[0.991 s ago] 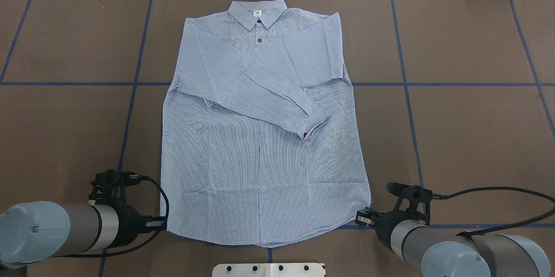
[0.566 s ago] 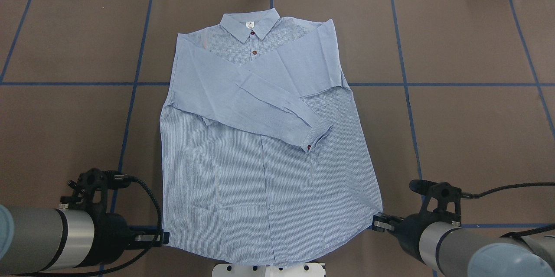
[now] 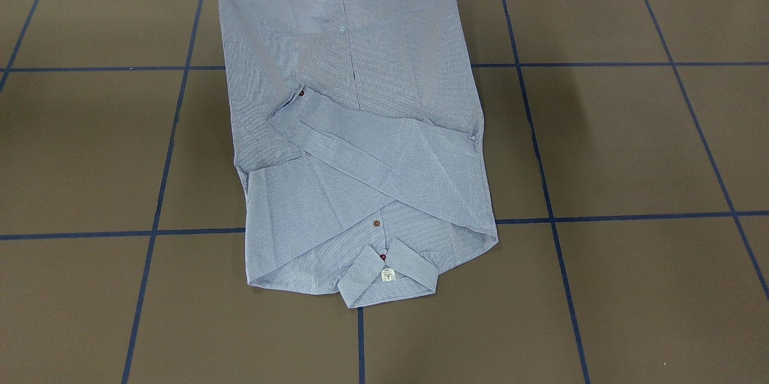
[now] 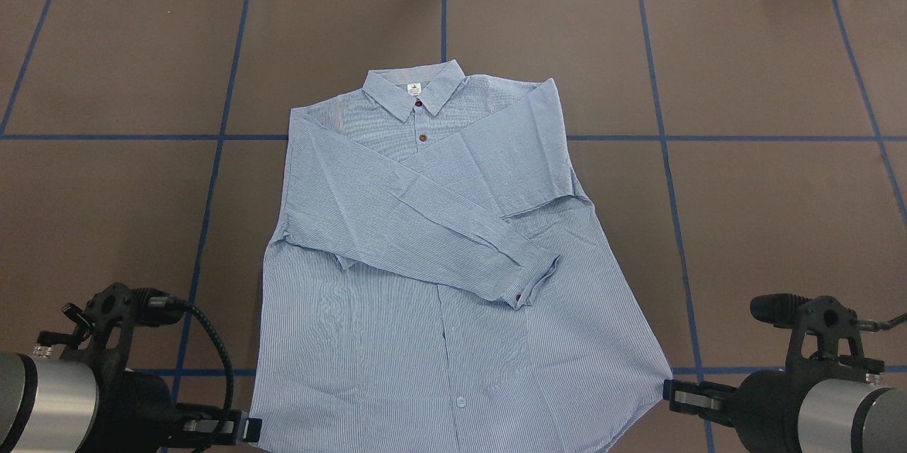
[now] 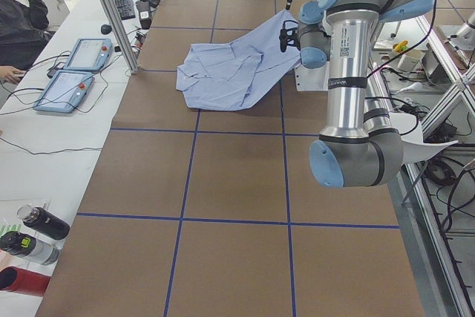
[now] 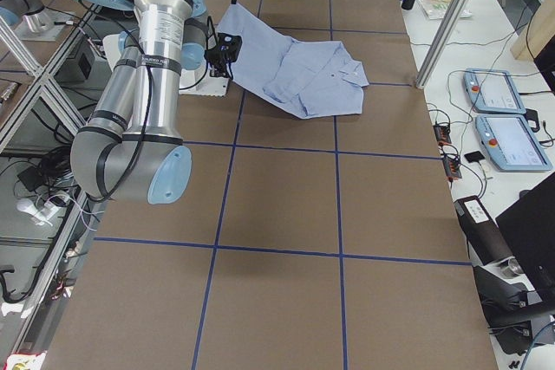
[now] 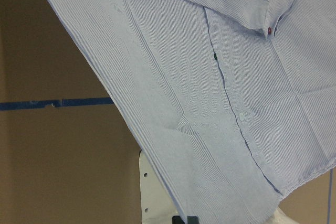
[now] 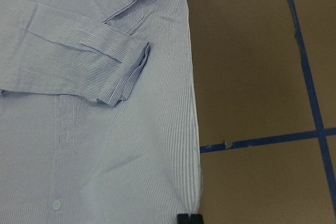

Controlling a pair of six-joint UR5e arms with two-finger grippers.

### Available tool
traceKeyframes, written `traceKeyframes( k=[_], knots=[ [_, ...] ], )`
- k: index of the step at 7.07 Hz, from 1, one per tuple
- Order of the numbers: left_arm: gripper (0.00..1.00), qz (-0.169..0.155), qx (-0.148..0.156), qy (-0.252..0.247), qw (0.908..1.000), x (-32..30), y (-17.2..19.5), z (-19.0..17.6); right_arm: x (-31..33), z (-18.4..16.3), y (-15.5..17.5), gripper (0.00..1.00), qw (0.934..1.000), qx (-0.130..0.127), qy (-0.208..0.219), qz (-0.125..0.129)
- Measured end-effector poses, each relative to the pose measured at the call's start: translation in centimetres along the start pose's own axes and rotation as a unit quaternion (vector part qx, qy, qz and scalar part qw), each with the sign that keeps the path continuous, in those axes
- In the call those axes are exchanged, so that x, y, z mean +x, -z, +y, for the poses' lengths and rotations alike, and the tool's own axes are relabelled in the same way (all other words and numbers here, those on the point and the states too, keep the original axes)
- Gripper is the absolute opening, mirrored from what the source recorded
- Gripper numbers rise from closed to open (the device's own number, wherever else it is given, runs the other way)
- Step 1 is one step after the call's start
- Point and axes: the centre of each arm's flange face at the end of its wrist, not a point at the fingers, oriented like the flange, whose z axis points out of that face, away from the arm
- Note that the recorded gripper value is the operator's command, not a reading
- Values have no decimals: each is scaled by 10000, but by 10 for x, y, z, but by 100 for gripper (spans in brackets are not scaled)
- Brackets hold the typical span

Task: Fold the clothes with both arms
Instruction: 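Lift the hem with both grippers and fold it toward the collar, then release the hem near the collar and raise both grippers away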

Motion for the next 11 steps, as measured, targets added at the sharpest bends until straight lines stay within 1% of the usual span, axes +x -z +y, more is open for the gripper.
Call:
traceKeyframes(
  k=[1, 2, 3, 4, 5, 6, 7, 8, 9, 10, 11],
  knots=[
    [0, -187, 138, 101, 9997, -8, -10, -15, -1, -18, -5, 0, 9997, 204, 85, 84],
    [0, -350, 375, 226, 9984, -15, -22, -40, -10, -44, -24, 0, 9989, 437, 112, 158],
    [0, -476, 672, 366, 9959, -21, -32, -74, -27, -78, -46, 0, 9975, 652, 107, 250],
    [0, -535, 984, 468, 9926, -23, -34, -108, -51, -111, -55, 0, 9956, 855, 148, 344],
    [0, -549, 1295, 522, 9887, -23, -27, -141, -76, -144, -52, 0, 9931, 1041, 224, 482],
    [0, -613, 1579, 563, 9839, -25, -23, -176, -98, -178, -57, 0, 9903, 1166, 270, 702],
    [0, -784, 1810, 566, 9787, -30, -30, -213, -110, -213, -74, 0, 9869, 1252, 300, 973],
    [0, -1066, 2025, 522, 9721, -39, -45, -250, -113, -245, -99, 0, 9832, 1316, 344, 1217],
    [0, -1355, 2191, 455, 9652, -50, -64, -281, -110, -274, -131, 0, 9807, 1369, 373, 1349],
    [0, -1574, 2287, 366, 9600, -62, -76, -305, -106, -301, -163, 0, 9790, 1425, 412, 1398],
    [0, -1681, 2336, 290, 9572, -73, -81, -320, -109, -325, -185, 0, 9779, 1486, 423, 1406]
  ],
)
